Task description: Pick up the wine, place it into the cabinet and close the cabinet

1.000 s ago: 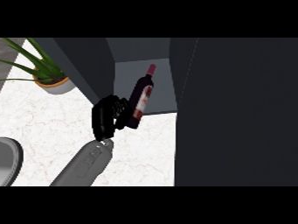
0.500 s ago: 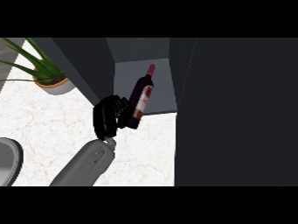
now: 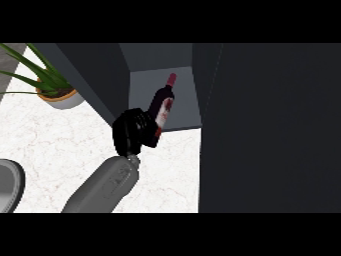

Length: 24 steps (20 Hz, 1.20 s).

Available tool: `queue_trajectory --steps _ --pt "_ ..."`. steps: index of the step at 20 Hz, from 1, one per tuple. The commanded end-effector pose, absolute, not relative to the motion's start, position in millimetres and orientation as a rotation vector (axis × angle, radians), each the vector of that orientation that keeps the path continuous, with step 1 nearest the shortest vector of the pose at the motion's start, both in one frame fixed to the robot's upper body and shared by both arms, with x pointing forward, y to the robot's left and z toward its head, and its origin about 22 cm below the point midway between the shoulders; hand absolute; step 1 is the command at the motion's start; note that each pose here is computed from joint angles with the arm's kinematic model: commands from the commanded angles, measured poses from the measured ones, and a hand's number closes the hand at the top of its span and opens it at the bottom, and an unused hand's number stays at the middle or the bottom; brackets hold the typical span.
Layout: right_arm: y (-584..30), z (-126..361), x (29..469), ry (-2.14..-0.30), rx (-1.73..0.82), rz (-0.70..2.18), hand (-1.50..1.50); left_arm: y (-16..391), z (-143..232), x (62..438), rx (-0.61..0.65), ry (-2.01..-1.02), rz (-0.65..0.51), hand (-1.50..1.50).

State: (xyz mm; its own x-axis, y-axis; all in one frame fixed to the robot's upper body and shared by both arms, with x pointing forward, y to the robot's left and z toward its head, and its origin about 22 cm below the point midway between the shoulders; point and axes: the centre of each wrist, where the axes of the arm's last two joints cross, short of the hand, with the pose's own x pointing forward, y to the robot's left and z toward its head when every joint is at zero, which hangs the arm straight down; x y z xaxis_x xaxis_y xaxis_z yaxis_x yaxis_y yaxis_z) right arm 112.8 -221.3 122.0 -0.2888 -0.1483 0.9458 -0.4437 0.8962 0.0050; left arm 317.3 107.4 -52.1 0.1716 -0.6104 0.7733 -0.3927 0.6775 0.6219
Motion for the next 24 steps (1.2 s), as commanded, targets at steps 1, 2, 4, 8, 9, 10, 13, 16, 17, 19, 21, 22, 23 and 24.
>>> queue_trajectory --steps 1,2,4,8,9,10,13,16,17,19,21,22,23,24 --pt "-223.3 128.7 106.4 -1.874 0.481 0.291 -1.50 84.2 -2.3 370.7 0.912 -1.522 -0.303 1.50" --pt "-223.0 132.7 107.4 -1.888 0.483 0.298 -1.50 76.2 0.9 373.3 0.913 -1.522 -0.315 -1.50" --pt "-224.6 132.2 104.6 -1.884 0.487 0.294 -1.50 80.1 7.3 385.0 0.952 -1.499 -0.331 -1.50" --pt "-224.0 137.3 102.5 -1.895 0.480 0.290 -1.50 75.2 10.3 398.0 0.983 -1.438 -0.420 -1.50" --pt "-222.1 131.7 105.5 -1.901 0.484 0.279 -1.50 73.3 20.4 405.4 0.995 -1.437 -0.421 -1.50" --pt "-227.5 131.3 105.9 -1.895 0.491 0.295 -1.50 78.4 10.3 401.8 1.000 -1.426 -0.416 -1.50" --pt "-229.1 134.2 106.6 -1.893 0.483 0.295 -1.50 75.7 23.6 410.8 0.983 -1.423 -0.426 -1.50" --pt "-226.3 140.9 100.2 -1.889 0.491 0.298 -1.50 86.2 4.0 402.9 0.983 -1.423 -0.395 -1.50" --pt "-234.8 130.7 108.2 -1.886 0.492 0.287 -1.50 84.1 9.8 405.7 0.969 -1.446 -0.386 -1.50" --pt "-223.8 132.6 104.7 -1.875 0.511 0.302 -1.50 81.7 20.0 410.3 0.928 -1.493 -0.346 -1.50" --pt "-226.4 135.8 101.9 -1.882 0.514 0.288 -1.50 79.2 27.1 412.4 0.887 -1.537 -0.324 -1.50" --pt "-226.1 132.9 103.0 -1.875 0.508 0.269 -1.50 77.7 32.1 413.1 0.841 -1.562 -0.297 -1.50" --pt "-229.1 137.6 98.6 -1.861 0.494 0.299 -1.50 81.4 28.5 412.6 0.822 -1.559 -0.290 -1.50" --pt "-226.5 133.2 98.5 -1.875 0.518 0.293 -1.50 87.3 15.1 405.6 0.829 -1.572 -0.263 -1.50"
